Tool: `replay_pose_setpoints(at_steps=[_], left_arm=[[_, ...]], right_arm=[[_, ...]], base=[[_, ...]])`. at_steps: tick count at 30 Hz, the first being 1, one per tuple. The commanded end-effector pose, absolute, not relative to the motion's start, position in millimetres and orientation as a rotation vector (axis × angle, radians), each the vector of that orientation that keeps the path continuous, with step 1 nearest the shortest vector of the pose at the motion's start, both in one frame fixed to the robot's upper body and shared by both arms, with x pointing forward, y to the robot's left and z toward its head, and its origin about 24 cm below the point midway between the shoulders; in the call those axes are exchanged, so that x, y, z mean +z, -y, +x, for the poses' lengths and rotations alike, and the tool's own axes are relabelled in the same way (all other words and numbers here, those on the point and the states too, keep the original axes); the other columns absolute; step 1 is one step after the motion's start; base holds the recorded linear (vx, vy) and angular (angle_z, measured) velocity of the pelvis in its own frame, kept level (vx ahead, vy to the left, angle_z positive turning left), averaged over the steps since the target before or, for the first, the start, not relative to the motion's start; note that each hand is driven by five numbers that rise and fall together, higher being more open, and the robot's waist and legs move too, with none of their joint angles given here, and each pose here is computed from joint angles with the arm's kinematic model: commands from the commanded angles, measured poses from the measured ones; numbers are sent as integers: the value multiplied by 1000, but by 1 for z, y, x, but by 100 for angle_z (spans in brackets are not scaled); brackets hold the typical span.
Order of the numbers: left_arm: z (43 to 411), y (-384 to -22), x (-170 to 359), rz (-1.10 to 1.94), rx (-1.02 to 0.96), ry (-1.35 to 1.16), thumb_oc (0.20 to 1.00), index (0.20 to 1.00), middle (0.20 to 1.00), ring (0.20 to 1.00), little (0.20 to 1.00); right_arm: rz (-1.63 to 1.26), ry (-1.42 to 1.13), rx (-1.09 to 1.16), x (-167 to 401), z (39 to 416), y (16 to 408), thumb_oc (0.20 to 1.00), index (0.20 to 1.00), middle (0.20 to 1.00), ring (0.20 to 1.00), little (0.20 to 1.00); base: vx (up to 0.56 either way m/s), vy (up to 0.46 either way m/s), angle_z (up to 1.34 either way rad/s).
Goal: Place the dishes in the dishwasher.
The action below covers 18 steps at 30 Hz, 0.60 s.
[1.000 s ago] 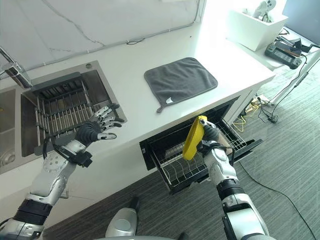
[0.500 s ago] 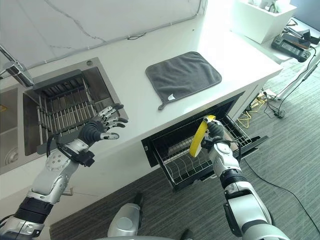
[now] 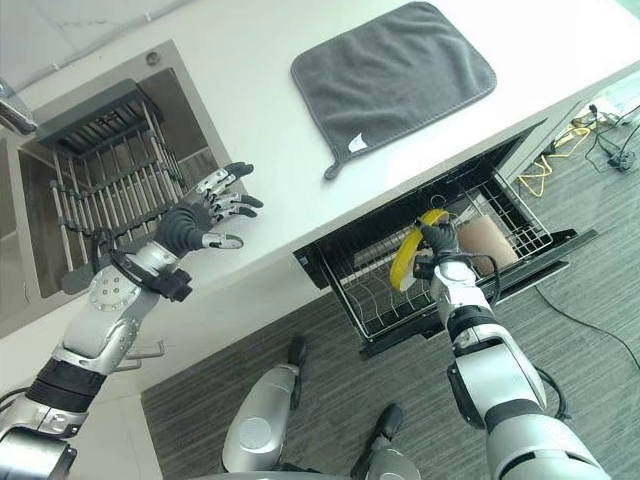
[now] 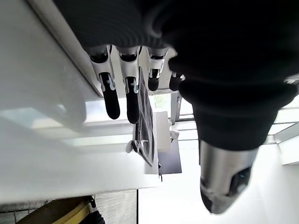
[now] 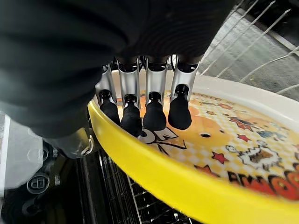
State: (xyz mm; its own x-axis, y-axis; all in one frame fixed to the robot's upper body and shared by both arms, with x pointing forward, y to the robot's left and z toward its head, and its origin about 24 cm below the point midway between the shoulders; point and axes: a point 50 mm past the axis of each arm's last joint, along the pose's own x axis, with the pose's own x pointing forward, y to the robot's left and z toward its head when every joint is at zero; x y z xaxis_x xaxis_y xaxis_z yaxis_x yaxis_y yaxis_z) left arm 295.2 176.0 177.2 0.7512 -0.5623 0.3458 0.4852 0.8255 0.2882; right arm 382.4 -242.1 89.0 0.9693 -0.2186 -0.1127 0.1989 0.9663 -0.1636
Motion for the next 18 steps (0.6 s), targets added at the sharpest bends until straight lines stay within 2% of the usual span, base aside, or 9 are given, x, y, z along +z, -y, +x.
replay_pose_setpoints(at_steps=[1,7,18], left_arm=[[285,-170,212,182,-626,618,1000,1000,1000,1000,1000],[283,-168,226,201,-634,683,1000,1000,1000,1000,1000],[280,-154,239,214,-643,776,1000,1000,1000,1000,1000]], right_arm=[[-357,115,-182,147,398,229,200,200,200,200,200],[-663,94,-182,165,404,235,200,200,200,200,200],[-964,-9,-193,166,410,233,200,200,200,200,200]], base=[[-42,8,5],[-27,7,1],[2,14,6]])
